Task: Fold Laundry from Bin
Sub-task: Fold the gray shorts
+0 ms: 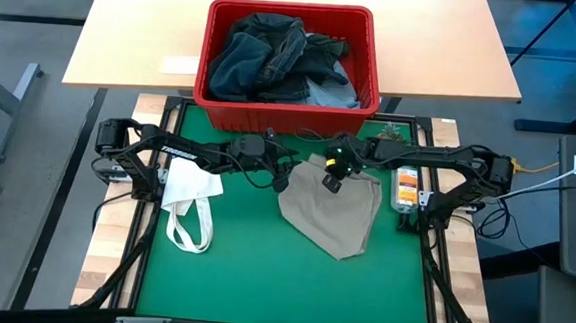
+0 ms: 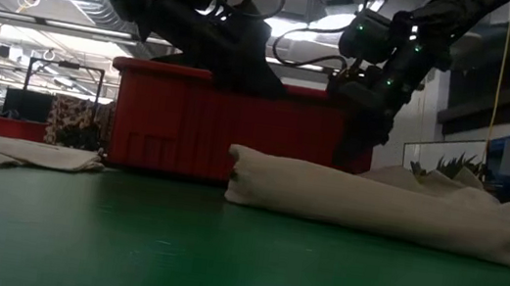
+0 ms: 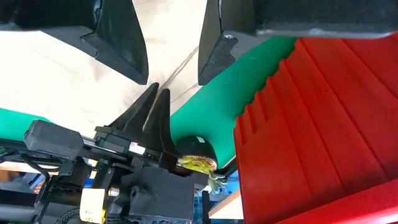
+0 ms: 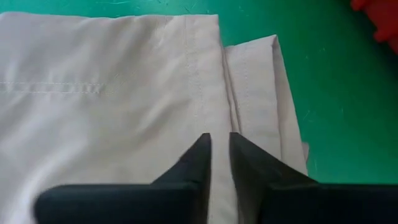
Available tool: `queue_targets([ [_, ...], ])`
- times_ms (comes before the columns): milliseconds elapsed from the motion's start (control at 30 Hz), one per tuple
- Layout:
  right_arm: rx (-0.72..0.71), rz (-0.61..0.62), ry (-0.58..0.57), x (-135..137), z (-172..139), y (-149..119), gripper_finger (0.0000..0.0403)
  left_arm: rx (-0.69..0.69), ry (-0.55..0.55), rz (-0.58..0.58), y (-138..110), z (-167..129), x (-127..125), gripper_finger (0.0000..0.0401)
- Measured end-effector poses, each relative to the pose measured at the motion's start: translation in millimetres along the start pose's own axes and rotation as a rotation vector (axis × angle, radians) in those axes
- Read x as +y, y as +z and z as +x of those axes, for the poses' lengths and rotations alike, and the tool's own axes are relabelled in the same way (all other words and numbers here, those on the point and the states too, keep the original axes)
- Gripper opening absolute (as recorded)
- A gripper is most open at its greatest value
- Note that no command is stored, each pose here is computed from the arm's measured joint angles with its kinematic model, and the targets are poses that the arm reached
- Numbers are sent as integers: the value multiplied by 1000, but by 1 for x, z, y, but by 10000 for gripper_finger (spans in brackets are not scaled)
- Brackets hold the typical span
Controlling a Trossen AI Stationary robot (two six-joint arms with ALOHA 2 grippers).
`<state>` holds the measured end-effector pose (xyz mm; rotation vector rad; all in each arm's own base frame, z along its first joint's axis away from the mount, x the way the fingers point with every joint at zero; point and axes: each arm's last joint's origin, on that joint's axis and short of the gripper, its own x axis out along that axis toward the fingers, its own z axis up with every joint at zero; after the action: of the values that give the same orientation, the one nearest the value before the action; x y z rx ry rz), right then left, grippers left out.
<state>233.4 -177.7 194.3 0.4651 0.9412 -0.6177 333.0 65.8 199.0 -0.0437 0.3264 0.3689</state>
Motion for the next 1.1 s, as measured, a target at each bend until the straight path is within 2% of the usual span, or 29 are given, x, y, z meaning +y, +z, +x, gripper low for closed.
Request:
queue_targets([
  [200,67,1,-8,-1,0,-6,138,0,0,0,0,0,0,135],
  [400,128,-17,-14,-1,-1,-12,147,0,0,0,0,0,0,135],
  [767,183,-15,5,-1,-2,-17,95,0,0,0,0,0,0,135],
  [967,169,-40,27,-1,-1,-16,11,0,-2,0,0,0,-1,135],
  [1100,106,-44,-45,-2,0,-11,12,-1,-12,4,0,-1,-4,135],
])
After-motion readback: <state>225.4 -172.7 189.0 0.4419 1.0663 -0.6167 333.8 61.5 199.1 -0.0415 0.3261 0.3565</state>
